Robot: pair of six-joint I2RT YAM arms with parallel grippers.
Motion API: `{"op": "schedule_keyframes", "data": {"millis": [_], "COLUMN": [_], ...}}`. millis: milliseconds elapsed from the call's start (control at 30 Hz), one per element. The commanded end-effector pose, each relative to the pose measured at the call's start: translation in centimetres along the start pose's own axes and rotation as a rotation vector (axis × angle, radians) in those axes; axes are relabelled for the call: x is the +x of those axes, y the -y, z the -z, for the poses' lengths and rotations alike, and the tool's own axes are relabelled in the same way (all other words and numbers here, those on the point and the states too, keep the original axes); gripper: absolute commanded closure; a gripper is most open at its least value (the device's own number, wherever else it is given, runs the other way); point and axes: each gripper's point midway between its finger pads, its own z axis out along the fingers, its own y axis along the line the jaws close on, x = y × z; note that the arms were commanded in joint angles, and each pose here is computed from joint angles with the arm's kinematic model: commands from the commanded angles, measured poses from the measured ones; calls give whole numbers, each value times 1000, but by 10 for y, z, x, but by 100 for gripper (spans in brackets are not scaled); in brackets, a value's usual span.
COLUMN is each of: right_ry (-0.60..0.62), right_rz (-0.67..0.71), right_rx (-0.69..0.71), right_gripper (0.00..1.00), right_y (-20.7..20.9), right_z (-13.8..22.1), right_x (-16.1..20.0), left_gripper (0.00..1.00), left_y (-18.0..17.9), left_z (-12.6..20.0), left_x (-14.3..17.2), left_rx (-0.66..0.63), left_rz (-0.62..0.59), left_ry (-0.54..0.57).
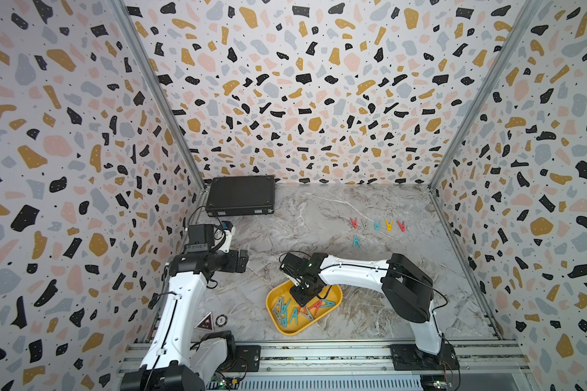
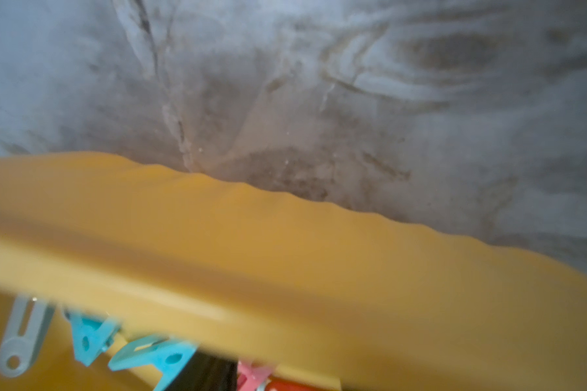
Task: Take the clothespins out of the storage box
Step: Pick up the clothespin from the storage box.
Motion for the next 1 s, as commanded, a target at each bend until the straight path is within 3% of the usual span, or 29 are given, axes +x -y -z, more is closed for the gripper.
{"op": "schedule_keyframes", "data": {"millis": [0,333,667,967], "right_ry": [29,-24,-61,-57], "right_rz": [-67,-184,-216,-199], "right_rx": [7,24,26,26], "right_gripper": [48,51,52,67], "right_y": [2,6,4,-2], "right_z": [24,14,9,11], "right_x": [-3,7,12,12], "left_gripper": [0,0,0,0], "left_y": [3,7,7,7], "left_z": [4,8,9,9], "left_x": [-5,-7,-6,-7], "left_rx": [18,31,28,27], "left_rz": [-2,-7,-8,-10], "left_ry": [34,46,43,48]}}
